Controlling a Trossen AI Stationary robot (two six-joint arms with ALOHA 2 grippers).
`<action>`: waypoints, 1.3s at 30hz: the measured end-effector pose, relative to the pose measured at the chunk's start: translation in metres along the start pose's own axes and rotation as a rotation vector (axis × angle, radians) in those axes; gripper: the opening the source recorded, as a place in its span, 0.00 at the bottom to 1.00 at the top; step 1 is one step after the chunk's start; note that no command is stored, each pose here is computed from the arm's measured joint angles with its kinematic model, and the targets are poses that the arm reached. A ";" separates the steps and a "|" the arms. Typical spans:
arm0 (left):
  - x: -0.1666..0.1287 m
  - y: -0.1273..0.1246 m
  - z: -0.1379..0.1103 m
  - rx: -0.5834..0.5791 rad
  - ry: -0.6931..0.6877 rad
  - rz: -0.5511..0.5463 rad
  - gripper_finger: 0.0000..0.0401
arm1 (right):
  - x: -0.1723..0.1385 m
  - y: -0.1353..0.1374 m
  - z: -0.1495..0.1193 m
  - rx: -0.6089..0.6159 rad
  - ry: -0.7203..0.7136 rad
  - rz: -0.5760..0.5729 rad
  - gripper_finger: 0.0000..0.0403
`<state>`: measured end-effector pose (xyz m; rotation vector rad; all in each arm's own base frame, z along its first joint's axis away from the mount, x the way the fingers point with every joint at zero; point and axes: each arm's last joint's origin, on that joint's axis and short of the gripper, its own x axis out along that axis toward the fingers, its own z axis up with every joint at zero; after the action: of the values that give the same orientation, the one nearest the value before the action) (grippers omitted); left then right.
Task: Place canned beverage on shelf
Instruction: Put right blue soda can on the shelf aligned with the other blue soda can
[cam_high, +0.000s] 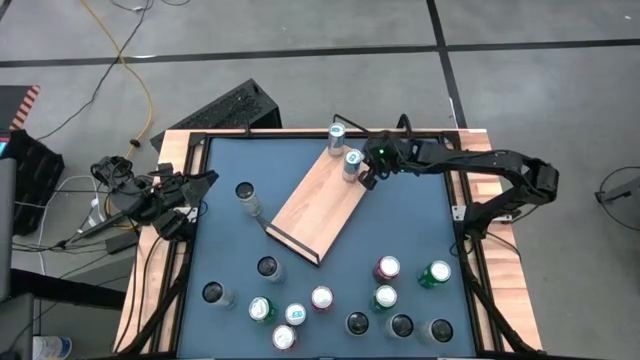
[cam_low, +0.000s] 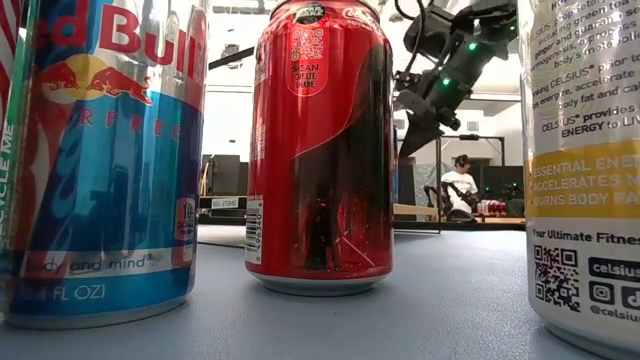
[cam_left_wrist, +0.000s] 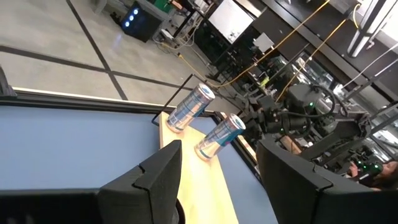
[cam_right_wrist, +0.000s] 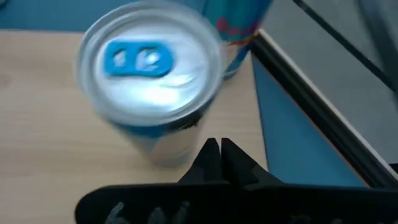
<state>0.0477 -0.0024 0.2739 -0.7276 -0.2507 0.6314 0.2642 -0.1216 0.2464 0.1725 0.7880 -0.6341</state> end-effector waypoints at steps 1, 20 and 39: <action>0.000 0.000 0.000 0.000 0.000 0.000 0.48 | -0.004 -0.001 0.001 0.007 -0.004 0.001 0.00; 0.000 0.001 -0.001 0.004 0.005 -0.001 0.48 | -0.023 0.047 0.001 -0.055 -0.001 0.105 0.00; 0.000 0.001 -0.002 0.010 0.007 0.001 0.48 | -0.003 0.011 0.008 -0.009 0.001 0.005 0.00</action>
<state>0.0478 -0.0026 0.2720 -0.7200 -0.2407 0.6304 0.2743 -0.1143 0.2533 0.1667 0.7911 -0.6262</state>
